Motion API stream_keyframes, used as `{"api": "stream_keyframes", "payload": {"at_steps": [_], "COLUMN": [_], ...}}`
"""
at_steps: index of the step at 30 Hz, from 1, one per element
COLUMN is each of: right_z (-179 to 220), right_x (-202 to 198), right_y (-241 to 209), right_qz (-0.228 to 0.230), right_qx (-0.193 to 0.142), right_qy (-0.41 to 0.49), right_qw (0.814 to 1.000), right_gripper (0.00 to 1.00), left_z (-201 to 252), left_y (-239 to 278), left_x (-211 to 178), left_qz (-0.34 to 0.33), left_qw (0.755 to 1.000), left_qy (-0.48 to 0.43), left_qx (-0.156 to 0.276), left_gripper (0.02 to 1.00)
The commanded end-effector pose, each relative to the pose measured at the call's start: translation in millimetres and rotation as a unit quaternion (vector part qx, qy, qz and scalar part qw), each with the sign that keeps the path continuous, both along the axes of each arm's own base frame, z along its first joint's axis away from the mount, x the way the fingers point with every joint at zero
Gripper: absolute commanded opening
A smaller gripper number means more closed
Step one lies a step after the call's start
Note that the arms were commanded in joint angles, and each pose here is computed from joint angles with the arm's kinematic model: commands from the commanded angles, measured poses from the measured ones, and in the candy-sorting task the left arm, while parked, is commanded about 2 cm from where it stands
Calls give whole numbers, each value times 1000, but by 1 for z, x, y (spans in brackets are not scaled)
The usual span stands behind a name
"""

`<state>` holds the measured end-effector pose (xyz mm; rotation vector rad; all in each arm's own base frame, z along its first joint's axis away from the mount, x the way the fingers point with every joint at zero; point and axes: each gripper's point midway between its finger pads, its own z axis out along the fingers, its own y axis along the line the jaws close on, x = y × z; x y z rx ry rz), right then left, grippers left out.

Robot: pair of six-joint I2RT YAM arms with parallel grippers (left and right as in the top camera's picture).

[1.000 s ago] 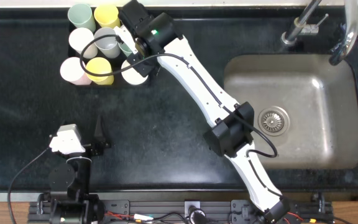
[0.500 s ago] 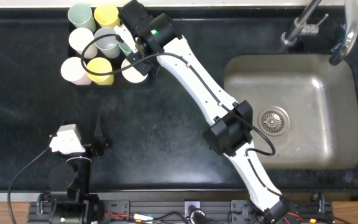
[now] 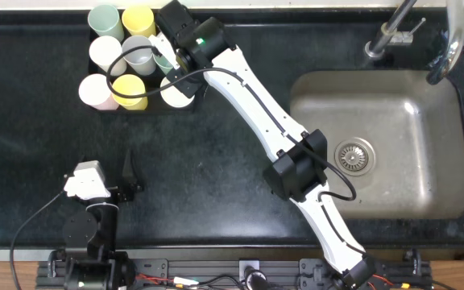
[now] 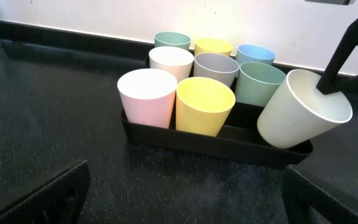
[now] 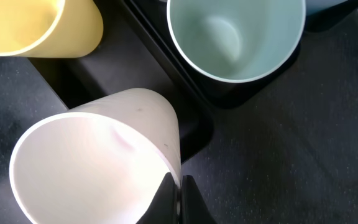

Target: Store Cups

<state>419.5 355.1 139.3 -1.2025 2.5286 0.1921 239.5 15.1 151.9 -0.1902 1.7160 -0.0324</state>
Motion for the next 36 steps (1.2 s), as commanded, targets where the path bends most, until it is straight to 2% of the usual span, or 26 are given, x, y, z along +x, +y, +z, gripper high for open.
{"api": "stream_keyframes", "payload": {"at_steps": [1,15,17,20,22,23,25,28,29,33,36], "right_z": [-15,-28,-27,-27,-26,-26,-26,-24,-20,5,42], "right_x": [3,1,2,3,4,4,5,5,6,10,22], "right_y": [-2,-4,-3,-2,-2,-2,-1,-1,0,-2,-15], "right_qz": [-1,0,0,0,0,0,0,0,0,-12,-64], "right_qx": [-10,-23,-21,-19,-18,-17,-16,-14,-12,7,35], "right_qy": [9,20,18,16,14,14,12,10,7,-12,-40], "right_qw": [1000,1000,1000,1000,1000,1000,1000,1000,1000,1000,997], "right_gripper": [42,42,93,338,529,658,807,967,996,998,998], "left_z": [1,1,1,1,1,1,1,1,1,1,1], "left_y": [0,0,0,0,0,0,0,0,0,0,0], "left_x": [0,0,0,0,0,0,0,0,0,0,0], "left_qz": [-3,-3,-3,-3,-3,-3,-3,-3,-3,-3,-3], "left_qw": [1000,1000,1000,1000,1000,1000,1000,1000,1000,1000,1000], "left_qy": [-2,-2,-2,-2,-2,-2,-2,-2,-2,-2,-2], "left_qx": [9,9,9,9,9,9,9,9,9,9,9], "left_gripper": [998,1000,1000,1000,1000,1000,1000,1000,1000,1000,1000]}}
